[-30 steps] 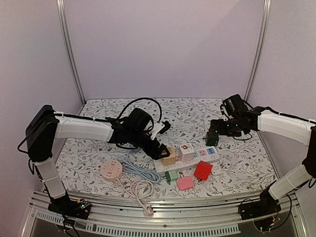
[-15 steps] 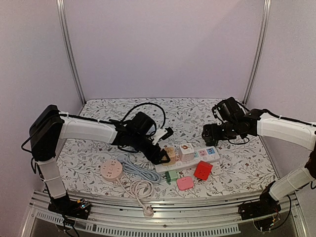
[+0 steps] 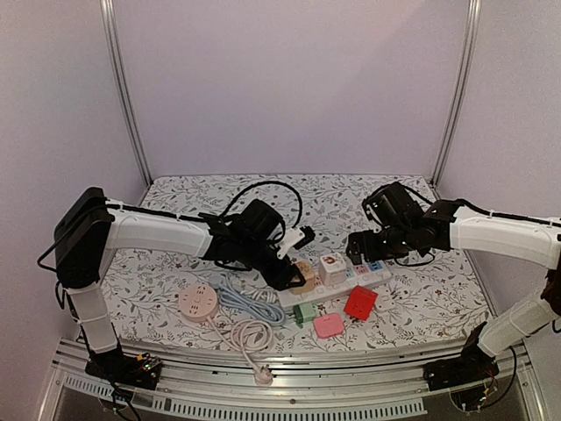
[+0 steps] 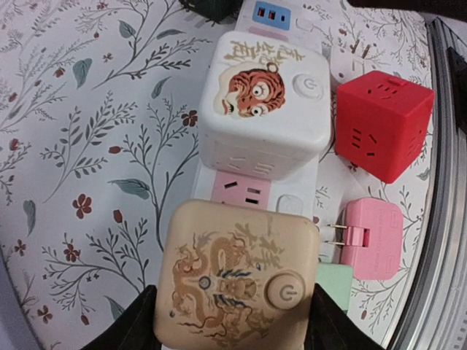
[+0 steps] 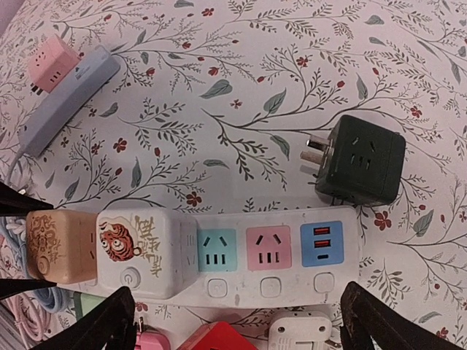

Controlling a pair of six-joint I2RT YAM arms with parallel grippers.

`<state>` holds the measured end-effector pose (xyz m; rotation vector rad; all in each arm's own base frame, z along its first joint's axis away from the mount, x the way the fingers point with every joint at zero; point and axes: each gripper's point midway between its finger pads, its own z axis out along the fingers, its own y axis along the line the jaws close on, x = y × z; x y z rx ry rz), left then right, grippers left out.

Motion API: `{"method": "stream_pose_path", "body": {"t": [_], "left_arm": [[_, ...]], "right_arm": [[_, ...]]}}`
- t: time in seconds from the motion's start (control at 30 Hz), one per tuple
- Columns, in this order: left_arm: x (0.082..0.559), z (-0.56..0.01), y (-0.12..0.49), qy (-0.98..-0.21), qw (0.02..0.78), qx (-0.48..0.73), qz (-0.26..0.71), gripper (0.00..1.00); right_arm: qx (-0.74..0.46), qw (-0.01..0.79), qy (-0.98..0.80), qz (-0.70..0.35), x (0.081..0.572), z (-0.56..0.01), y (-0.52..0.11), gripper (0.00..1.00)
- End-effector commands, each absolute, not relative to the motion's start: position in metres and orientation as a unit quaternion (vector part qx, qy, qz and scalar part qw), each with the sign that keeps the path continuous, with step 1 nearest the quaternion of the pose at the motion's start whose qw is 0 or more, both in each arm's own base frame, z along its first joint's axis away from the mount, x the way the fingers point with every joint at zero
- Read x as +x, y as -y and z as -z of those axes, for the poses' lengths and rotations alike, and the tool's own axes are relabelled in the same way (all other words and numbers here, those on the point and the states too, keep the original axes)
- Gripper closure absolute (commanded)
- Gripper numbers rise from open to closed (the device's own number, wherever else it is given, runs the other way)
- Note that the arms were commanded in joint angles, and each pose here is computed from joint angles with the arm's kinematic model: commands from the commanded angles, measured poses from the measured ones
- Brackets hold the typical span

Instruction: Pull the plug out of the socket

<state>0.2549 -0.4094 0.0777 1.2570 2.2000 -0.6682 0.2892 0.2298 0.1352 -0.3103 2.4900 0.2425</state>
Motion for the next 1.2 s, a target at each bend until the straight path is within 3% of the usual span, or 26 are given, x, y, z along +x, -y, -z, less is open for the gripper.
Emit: {"method": "stream_pose_path", "body": {"t": [0.0,0.33,1.17], "left_arm": [[0.245,-0.067,0.422,-0.815,0.252,0.465,0.238,0.51],[0.24,-0.061,0.43,-0.817,0.247,0.462,0.242,0.54],[0.241,-0.063,0.432,-0.814,0.248,0.466,0.242,0.57]], "right_arm": [[-0.122,0.306,-0.939,-0.101,0.282,-0.136,-0.249,0.07],[-0.15,0.289,-0.939,-0.108,0.279,-0.112,-0.285,0.19],[-0.168,0.282,-0.943,-0.057,0.29,-0.081,-0.294,0.4]]}}
